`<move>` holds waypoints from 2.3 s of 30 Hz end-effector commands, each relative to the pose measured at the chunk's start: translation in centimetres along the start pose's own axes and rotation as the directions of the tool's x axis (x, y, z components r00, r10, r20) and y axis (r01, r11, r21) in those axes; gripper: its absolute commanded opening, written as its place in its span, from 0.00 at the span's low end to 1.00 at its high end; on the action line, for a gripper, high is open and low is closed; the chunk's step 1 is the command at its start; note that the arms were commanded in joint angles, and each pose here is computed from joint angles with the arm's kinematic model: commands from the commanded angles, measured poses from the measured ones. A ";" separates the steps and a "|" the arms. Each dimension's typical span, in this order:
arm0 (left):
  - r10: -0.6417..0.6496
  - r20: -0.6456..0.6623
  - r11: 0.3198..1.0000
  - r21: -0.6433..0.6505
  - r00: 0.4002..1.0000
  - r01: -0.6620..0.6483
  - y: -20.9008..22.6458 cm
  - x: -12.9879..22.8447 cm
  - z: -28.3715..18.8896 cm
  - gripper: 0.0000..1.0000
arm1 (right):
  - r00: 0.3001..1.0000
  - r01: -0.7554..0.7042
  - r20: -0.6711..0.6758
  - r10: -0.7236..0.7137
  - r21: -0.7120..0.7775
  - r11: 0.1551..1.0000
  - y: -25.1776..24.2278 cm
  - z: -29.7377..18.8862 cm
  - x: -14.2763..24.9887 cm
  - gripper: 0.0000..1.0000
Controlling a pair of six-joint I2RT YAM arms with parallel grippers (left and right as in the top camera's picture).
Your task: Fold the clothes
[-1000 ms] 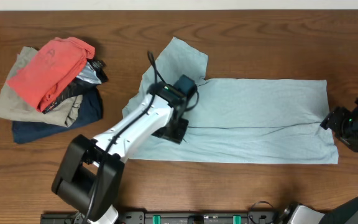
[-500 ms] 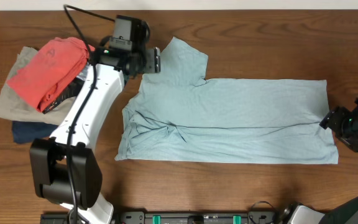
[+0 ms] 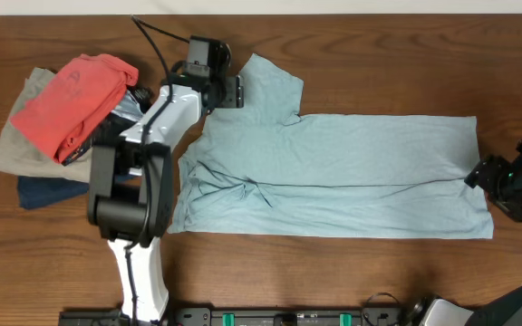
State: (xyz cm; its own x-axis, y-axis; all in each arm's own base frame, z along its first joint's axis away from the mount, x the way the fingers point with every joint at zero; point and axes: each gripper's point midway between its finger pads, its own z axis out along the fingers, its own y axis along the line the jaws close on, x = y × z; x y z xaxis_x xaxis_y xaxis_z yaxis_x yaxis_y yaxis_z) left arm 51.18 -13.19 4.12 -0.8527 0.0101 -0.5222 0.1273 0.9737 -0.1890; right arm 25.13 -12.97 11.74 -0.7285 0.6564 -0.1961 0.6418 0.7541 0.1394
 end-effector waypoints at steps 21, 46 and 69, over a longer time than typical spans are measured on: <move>0.030 -0.161 0.998 0.057 0.987 -0.021 -2.8 4.8 3.6 0.65 | 1.000 0.028 -0.014 -0.028 -0.004 1.000 -0.1 -0.1 0.4 0.74; -0.051 -0.062 0.996 0.068 0.997 0.055 -3.6 0.7 -2.1 0.06 | 0.959 0.100 0.271 -0.081 -0.056 0.993 2.9 2.4 -8.6 0.70; -0.071 -0.208 0.997 0.025 0.976 0.078 -2.9 4.4 -2.6 0.06 | 0.920 0.154 0.384 -0.080 -0.166 0.974 7.7 17.5 -14.8 0.56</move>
State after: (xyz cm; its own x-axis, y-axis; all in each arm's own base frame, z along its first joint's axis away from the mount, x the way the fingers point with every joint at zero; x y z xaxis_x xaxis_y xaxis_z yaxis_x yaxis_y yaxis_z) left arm 45.76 -15.72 4.23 -0.9462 0.0046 -0.3235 0.0903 0.9639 -0.2504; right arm 45.17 -18.35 0.64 -0.6100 0.5132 -0.6037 0.4698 0.8478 0.2460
